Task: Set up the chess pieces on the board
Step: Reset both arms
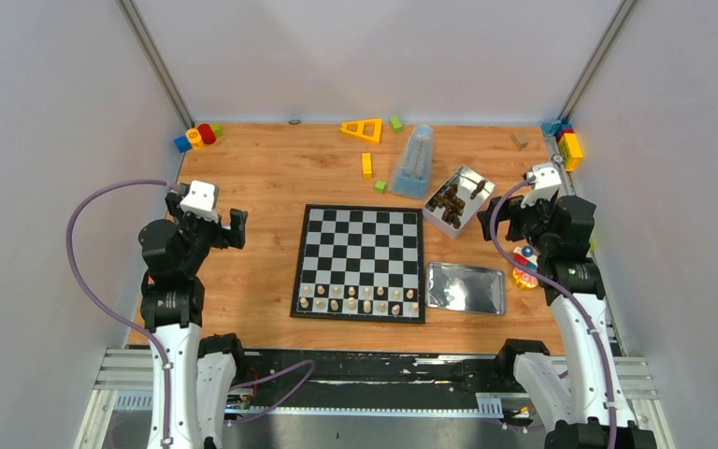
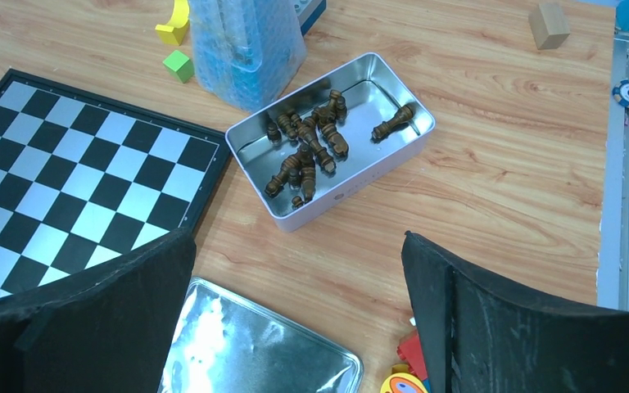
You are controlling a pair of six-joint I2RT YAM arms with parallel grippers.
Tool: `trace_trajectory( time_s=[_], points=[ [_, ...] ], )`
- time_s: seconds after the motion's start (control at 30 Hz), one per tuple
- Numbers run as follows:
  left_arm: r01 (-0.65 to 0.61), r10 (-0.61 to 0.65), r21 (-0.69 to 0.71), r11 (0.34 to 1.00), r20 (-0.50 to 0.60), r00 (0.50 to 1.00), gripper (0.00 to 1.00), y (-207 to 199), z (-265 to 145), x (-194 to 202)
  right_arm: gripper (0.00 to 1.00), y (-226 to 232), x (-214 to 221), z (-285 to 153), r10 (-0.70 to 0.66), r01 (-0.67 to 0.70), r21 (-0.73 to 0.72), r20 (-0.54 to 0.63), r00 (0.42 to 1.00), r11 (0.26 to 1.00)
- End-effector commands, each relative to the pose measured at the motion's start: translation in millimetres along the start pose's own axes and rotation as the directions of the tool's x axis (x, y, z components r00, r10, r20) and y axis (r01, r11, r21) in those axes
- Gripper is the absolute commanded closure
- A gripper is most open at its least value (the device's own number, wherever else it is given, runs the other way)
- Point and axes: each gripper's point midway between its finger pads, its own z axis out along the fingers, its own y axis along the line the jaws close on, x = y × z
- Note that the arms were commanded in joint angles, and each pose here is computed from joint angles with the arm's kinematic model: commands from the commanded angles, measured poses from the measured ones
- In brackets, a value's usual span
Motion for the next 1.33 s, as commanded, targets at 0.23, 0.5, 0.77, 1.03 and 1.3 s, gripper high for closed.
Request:
trace_trajectory(
  time_s=[0.23,0.5,0.77,1.03,1.3],
  points=[
    [-0.036,0.036,-0.005,0.999,0.008,0.999,0.00,1,-4,2,0.00,4,-8,-6,-0.044,0.045,-0.018,0.043,0.998,0.999],
    [-0.036,0.036,-0.007,0.999,0.009,0.999,0.00,1,-5,2,0.00,8,-11,-10,-0.050,0.052,-0.032,0.059,0.997,0.998],
    [-0.036,0.036,0.002,0.999,0.003,0.999,0.00,0,-3,4,0.00,9,-10,-10,-0.051,0.053,-0.038,0.060,0.997,0.998],
    [-0.032,0.033,0.002,0.999,-0.011,0.999,0.00,1,0,8,0.00,9,-8,-8,-0.051,0.053,-0.042,0.048,0.998,0.998],
    [-0.030,0.030,0.007,1.000,-0.023,0.999,0.00,1,2,11,0.00,7,-6,-5,-0.044,0.045,-0.038,0.037,0.998,0.998]
  ],
)
